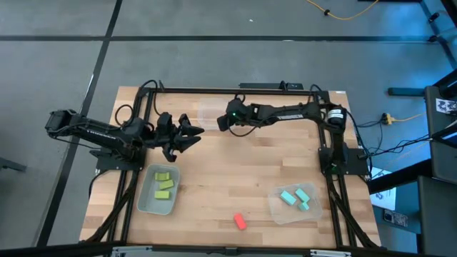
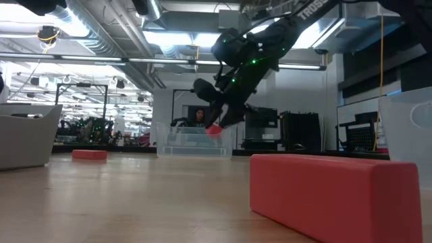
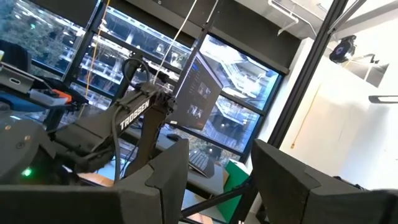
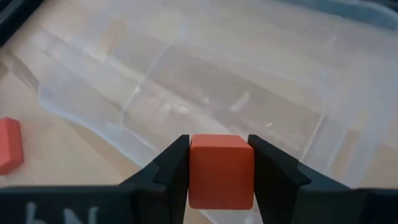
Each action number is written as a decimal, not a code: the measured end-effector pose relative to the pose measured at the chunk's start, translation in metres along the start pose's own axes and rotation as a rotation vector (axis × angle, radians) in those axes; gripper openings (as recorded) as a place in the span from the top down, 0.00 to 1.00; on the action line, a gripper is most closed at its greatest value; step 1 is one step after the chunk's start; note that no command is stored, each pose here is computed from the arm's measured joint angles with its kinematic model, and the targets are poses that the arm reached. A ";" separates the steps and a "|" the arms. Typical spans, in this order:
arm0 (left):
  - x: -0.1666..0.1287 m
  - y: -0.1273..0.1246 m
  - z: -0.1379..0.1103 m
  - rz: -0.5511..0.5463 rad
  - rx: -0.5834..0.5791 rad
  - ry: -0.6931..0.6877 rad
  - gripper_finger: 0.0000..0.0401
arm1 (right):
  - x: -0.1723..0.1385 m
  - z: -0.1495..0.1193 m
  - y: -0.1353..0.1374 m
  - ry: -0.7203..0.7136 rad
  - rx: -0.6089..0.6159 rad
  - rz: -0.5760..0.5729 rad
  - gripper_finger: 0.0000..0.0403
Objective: Sort & place blocks by color
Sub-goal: Put the top right orange square block into the top transparent bin
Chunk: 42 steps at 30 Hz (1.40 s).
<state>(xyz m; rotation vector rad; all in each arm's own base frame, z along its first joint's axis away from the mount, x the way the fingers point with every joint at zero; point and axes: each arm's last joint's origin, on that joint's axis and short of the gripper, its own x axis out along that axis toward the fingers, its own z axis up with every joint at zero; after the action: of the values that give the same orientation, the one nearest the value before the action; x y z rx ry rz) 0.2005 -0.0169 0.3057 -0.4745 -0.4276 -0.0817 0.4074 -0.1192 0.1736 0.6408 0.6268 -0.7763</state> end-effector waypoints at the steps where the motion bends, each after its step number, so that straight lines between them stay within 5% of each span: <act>1: 0.000 0.000 0.000 0.000 0.000 0.000 0.58 | 0.001 -0.001 0.000 0.003 -0.001 -0.003 0.66; 31: 0.000 0.000 0.000 0.000 0.000 0.000 0.58 | 0.002 -0.002 0.000 0.004 -0.003 -0.004 0.61; 42: 0.000 0.000 0.000 0.000 0.000 0.000 0.58 | 0.002 -0.001 0.000 0.001 0.002 -0.001 0.43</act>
<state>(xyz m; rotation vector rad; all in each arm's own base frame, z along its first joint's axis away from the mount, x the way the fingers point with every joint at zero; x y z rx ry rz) 0.2005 -0.0170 0.3057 -0.4750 -0.4276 -0.0817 0.4082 -0.1192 0.1711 0.6427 0.6274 -0.7774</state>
